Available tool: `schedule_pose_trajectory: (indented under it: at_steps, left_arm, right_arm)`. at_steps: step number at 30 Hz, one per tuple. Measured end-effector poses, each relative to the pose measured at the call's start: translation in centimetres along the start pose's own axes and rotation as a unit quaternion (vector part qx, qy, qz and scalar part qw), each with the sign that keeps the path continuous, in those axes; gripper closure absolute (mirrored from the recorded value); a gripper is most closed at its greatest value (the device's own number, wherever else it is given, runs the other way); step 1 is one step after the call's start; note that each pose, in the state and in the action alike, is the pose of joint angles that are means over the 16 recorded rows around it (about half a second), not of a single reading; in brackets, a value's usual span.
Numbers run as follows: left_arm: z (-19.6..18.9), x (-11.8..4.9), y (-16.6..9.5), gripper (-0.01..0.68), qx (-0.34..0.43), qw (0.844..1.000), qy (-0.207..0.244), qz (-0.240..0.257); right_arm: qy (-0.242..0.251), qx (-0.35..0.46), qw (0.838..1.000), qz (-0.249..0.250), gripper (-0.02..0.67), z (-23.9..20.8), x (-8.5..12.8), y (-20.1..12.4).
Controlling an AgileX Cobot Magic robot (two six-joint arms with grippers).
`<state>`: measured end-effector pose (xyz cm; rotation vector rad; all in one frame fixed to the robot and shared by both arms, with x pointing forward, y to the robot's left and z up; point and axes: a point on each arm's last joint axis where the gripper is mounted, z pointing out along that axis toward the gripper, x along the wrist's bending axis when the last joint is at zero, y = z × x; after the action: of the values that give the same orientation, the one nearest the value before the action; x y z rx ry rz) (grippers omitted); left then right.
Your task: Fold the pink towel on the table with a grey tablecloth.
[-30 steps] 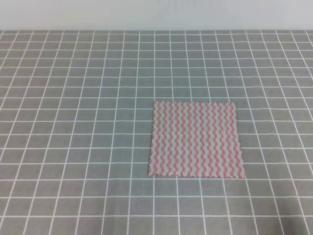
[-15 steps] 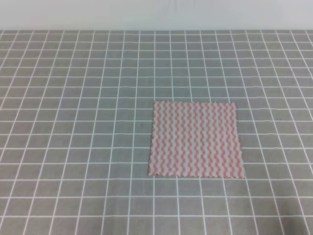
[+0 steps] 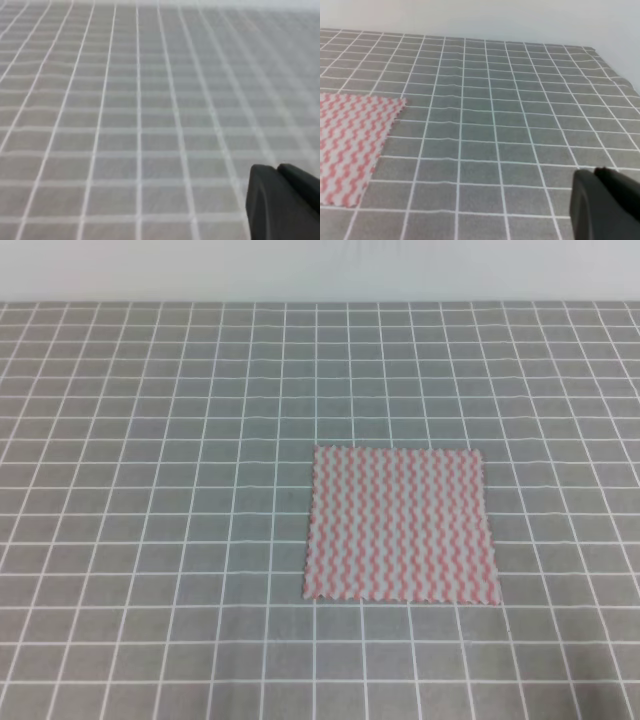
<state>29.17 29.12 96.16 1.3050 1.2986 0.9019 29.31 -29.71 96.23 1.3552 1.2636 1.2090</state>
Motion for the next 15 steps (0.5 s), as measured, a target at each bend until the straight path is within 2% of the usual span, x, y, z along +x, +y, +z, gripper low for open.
schedule_pose_trajectory:
  at_steps: [4,7,12,15]
  left_arm:
    - [0.0,-0.3,0.5,0.674,-0.03,0.995,-0.021,-0.098]
    - [-0.1,-0.5,1.0,0.674,-0.053,0.982,-0.036,-0.178]
    - [-0.2,-0.4,1.7,0.674,-0.092,0.947,-0.053,-0.303]
    - [-0.2,-0.3,2.0,0.674,-0.105,0.932,-0.057,-0.343]
  right_arm:
    - [0.017,-0.03,0.995,0.094,0.665,0.0,0.2,0.6]
    - [0.03,-0.053,0.979,0.193,0.666,-0.1,0.3,1.1]
    - [0.043,-0.083,0.929,0.358,0.666,-0.2,0.2,1.9]
    - [0.049,-0.087,0.895,0.436,0.666,-0.2,0.1,2.1]
